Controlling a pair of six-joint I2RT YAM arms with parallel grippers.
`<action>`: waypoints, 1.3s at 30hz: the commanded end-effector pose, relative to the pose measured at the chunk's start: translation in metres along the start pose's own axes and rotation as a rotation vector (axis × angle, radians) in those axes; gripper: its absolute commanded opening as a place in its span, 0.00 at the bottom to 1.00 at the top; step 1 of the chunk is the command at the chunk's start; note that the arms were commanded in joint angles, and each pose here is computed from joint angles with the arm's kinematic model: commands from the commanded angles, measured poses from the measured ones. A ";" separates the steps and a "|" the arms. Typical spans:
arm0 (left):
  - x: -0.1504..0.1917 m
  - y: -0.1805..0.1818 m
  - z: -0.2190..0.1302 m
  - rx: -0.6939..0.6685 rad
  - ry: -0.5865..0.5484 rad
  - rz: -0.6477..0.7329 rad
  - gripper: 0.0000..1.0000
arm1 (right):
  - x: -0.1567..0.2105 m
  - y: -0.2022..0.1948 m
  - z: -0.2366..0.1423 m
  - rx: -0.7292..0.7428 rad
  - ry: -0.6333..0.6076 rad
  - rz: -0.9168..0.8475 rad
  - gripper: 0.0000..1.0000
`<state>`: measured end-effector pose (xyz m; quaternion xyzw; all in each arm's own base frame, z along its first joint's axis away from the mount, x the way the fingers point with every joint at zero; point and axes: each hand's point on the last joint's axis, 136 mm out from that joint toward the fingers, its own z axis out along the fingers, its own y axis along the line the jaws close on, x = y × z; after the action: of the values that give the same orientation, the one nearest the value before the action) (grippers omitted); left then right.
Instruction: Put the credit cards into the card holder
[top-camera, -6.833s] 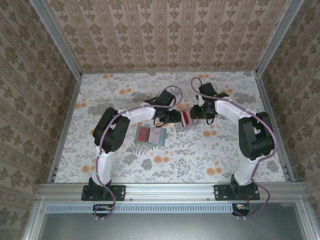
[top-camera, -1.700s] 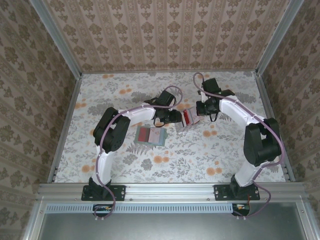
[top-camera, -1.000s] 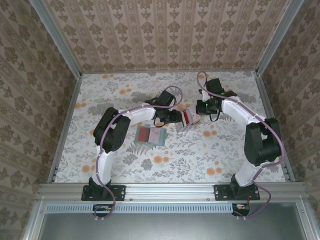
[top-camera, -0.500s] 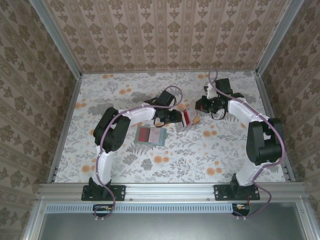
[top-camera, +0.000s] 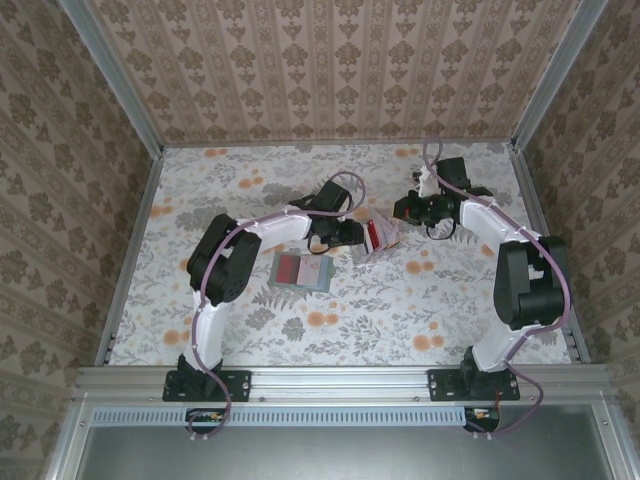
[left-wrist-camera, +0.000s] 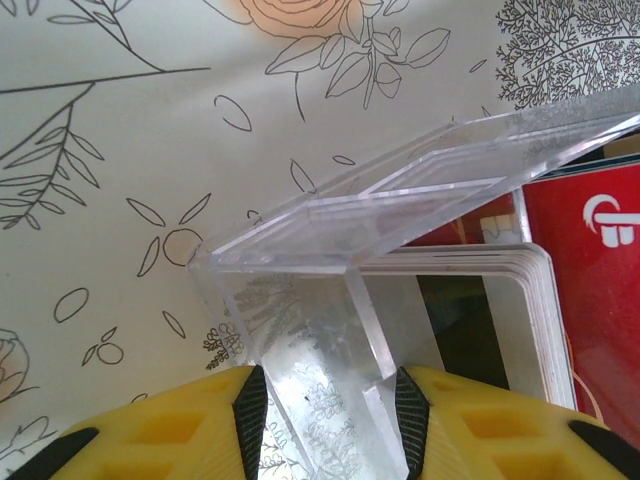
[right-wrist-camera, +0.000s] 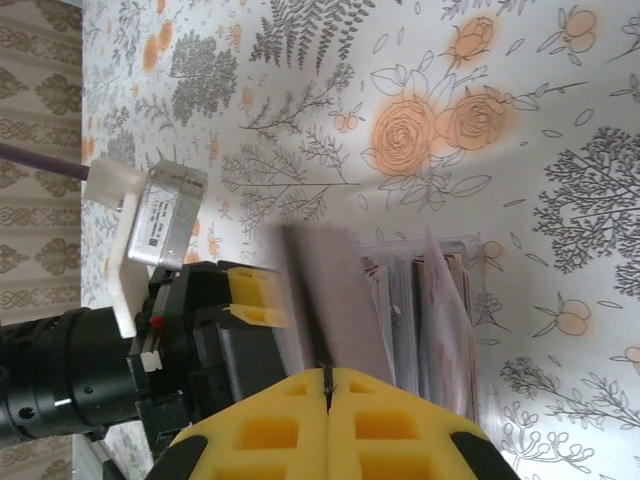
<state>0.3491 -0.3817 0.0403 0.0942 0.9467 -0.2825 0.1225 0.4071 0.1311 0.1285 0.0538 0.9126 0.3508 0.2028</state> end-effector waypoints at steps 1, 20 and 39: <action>0.027 0.028 0.020 -0.086 0.099 -0.044 0.42 | -0.001 -0.004 -0.012 0.060 -0.010 -0.025 0.00; 0.028 0.029 0.023 -0.086 0.103 -0.049 0.42 | -0.002 -0.017 -0.026 0.276 -0.077 -0.127 0.30; 0.031 0.030 0.022 -0.088 0.108 -0.046 0.42 | 0.007 0.011 0.024 0.304 0.048 -0.226 0.35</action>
<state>0.3491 -0.3832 0.0398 0.0951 0.9464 -0.2845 0.1197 0.4135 0.1596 0.1350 -0.0318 0.9488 0.2031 0.2398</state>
